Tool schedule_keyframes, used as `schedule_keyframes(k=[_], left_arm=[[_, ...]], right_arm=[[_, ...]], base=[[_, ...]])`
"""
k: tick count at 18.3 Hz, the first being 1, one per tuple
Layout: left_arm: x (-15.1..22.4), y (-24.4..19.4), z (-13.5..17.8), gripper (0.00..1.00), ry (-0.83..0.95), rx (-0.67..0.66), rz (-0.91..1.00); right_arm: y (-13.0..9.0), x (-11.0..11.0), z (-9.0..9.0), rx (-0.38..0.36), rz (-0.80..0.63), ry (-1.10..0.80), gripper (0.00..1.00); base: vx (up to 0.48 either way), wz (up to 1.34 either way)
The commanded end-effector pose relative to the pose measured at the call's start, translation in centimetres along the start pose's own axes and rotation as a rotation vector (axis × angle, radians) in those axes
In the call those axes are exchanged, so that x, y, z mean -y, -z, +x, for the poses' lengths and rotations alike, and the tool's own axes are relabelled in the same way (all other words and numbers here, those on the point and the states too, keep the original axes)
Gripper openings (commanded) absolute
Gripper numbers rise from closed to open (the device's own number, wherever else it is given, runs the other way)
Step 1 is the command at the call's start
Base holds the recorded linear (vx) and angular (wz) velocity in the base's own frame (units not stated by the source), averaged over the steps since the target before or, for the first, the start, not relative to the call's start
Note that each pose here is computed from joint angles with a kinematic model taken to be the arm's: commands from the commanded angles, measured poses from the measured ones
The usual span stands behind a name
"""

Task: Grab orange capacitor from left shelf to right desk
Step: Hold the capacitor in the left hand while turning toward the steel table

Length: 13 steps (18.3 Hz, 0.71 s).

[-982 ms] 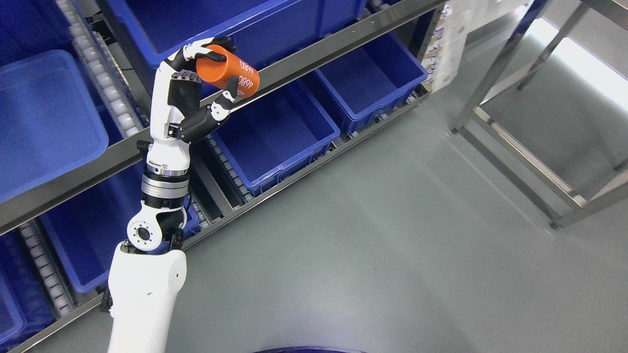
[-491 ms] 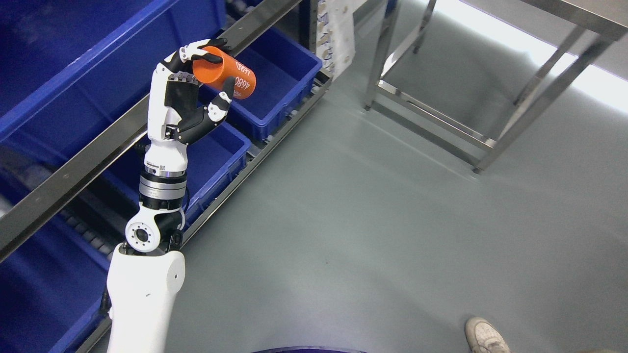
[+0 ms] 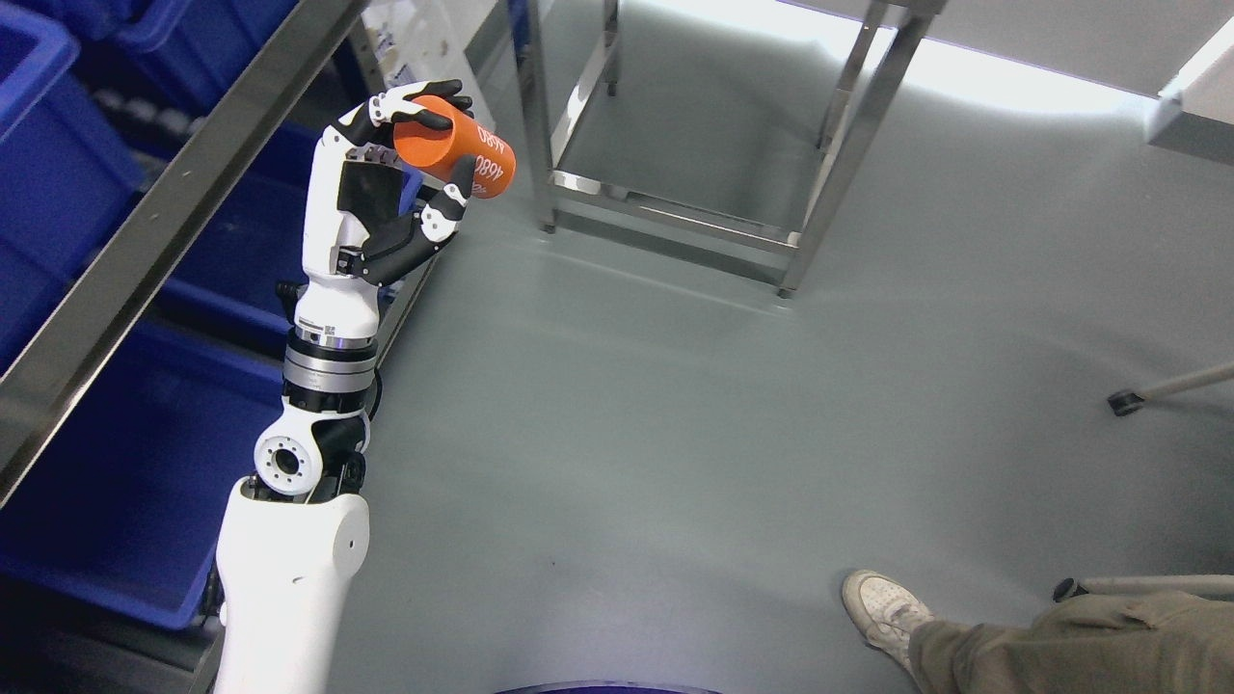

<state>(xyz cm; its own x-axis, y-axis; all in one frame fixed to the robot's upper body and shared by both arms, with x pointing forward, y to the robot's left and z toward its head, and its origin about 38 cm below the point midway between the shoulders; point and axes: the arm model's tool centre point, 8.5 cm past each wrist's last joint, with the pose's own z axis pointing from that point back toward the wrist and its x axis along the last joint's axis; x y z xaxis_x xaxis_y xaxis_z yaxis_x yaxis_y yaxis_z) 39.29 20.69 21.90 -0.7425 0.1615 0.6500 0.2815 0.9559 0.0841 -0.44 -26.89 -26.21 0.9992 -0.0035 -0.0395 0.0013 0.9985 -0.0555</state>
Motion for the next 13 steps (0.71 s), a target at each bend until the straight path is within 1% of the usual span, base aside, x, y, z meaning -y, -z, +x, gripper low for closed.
schedule_keyframes(k=[1,6,11,13], left_arm=[[-0.2,1.1,0.3,0.02,0.011,0.017,-0.025],[-0.2,1.5,0.4,0.02,0.013,0.027,-0.027],[-0.5,1.5,0.4,0.02,0.016,0.026,-0.021],[-0.7,2.2,0.7,0.02,0.024,0.045,-0.019]], right_arm=[[0.0,1.1,-1.4,-0.011,-0.018,0.011,1.0],[0.0,1.1,-1.4,-0.011,-0.018,0.011,1.0],[0.0,1.1,-1.4,-0.011,-0.018,0.011,1.0],[0.0,1.1,-1.4,-0.011,-0.018,0.011,1.0]], base=[[0.261,-0.64],[0.283,-0.5],[0.346,-0.31],[0.365,-0.18]])
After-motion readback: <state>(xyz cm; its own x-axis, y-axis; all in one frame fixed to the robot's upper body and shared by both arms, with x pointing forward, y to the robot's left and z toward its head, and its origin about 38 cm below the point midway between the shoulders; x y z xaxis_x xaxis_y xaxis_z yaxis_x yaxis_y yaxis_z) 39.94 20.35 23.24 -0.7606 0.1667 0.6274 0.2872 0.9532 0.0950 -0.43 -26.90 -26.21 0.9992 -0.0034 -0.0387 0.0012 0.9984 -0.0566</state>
